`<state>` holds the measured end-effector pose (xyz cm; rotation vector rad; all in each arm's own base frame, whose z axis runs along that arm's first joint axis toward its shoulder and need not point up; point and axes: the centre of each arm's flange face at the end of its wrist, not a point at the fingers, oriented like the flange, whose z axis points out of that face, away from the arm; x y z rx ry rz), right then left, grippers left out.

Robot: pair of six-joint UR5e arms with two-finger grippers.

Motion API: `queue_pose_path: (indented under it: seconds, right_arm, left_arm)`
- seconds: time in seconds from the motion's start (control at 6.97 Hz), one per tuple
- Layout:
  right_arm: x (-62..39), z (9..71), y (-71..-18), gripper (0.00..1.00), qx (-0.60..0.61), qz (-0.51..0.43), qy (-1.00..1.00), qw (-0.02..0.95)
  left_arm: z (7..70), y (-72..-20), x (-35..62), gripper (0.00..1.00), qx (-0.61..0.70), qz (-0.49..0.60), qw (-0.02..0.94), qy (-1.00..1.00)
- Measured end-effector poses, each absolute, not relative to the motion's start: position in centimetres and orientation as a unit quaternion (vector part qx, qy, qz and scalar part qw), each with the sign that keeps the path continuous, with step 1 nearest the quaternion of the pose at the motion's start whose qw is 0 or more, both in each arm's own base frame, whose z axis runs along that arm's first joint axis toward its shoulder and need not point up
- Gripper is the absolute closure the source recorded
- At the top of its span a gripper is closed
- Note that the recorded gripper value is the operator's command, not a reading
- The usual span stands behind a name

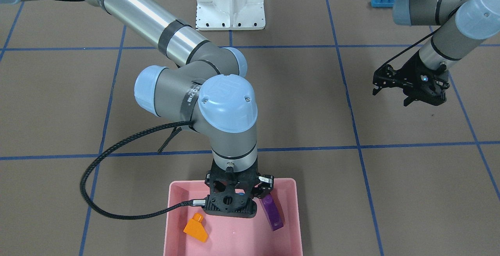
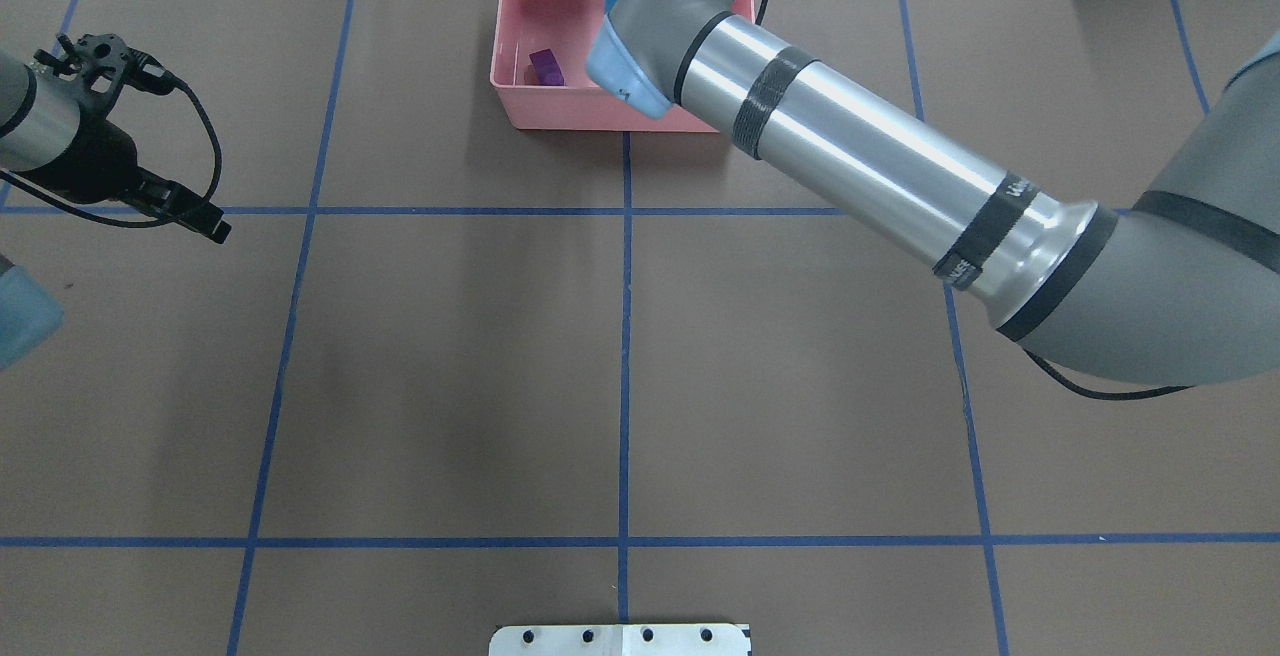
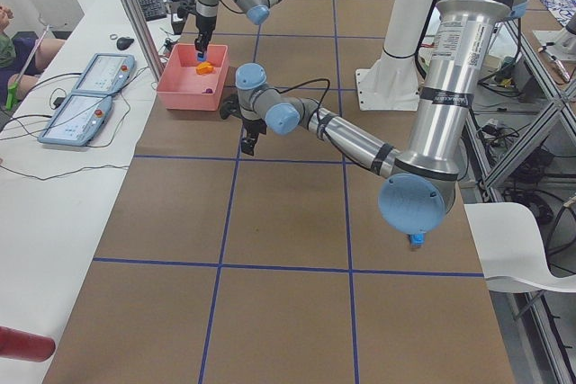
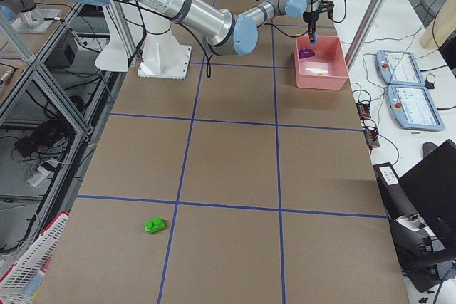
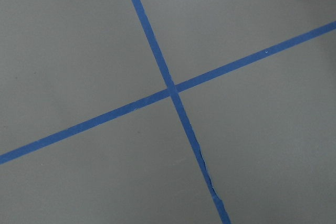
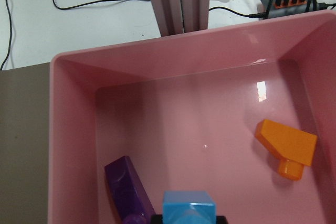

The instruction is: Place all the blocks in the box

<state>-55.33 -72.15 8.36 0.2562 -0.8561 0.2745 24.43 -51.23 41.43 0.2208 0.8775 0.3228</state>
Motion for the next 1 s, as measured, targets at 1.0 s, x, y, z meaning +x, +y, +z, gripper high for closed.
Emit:
queue_pose_path:
  seconds: [1.0]
  right_arm:
    - [-57.5, 9.5, -72.0, 0.01, 0.149, 0.102, -0.397, 0.9]
  left_arm:
    - [42.2, -50.9, 24.3, 0.0, 0.1, 0.15, 0.889, 0.421]
